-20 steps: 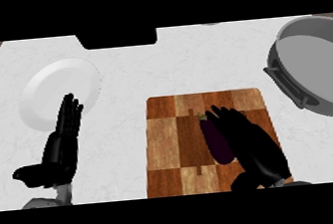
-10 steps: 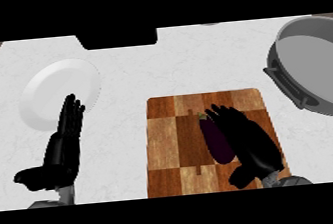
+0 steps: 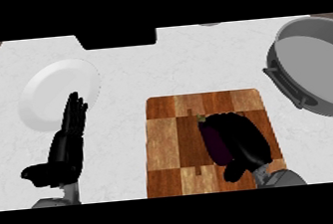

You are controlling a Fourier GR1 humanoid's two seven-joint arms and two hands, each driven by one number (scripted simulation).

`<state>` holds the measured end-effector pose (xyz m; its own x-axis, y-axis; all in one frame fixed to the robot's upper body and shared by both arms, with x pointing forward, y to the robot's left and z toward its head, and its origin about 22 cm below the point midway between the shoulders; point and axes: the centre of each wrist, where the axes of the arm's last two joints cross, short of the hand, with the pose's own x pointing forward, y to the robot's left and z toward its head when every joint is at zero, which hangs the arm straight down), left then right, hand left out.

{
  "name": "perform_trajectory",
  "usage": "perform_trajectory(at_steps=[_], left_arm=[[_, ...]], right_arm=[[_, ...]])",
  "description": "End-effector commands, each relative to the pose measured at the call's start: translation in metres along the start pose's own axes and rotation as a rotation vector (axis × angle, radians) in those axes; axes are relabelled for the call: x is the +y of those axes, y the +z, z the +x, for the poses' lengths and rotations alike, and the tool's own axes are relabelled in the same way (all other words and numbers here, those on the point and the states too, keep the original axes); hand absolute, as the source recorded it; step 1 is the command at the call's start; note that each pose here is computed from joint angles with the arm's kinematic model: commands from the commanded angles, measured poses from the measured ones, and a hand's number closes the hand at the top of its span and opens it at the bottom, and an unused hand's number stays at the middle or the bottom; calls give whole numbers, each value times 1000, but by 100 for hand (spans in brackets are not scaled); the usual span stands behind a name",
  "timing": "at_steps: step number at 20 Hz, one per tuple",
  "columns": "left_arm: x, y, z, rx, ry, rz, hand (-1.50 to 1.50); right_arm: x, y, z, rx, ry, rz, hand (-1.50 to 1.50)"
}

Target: Pick the eggplant from the cutting board and place it in the pot

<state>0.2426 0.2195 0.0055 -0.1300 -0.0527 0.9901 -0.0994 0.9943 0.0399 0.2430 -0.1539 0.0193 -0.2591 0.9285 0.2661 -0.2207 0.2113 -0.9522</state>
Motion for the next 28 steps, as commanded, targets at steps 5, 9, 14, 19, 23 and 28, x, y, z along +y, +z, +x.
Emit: perform_trajectory(at_steps=[5, 9, 14, 19, 23, 28], left_arm=[[3, 6, 5, 11, 11, -13, 0], [3, 18, 6, 7, -2, -8, 0], [2, 25, -4, 5, 6, -25, 0], [0, 10, -4, -1, 3, -20, 0], [10, 0, 14, 1, 1, -8, 0], [20, 15, 1, 9, 1, 3, 0]], right_arm=[[15, 8, 4, -45, 47, -102, 150], [4, 1, -11, -76, 34, -138, 150], [6, -38, -20, -29, 31, 108, 150], [-5, -68, -7, -54, 75, 35, 150], [-42, -51, -6, -63, 61, -154, 150], [-82, -8, 23, -101, 15, -383, 150]])
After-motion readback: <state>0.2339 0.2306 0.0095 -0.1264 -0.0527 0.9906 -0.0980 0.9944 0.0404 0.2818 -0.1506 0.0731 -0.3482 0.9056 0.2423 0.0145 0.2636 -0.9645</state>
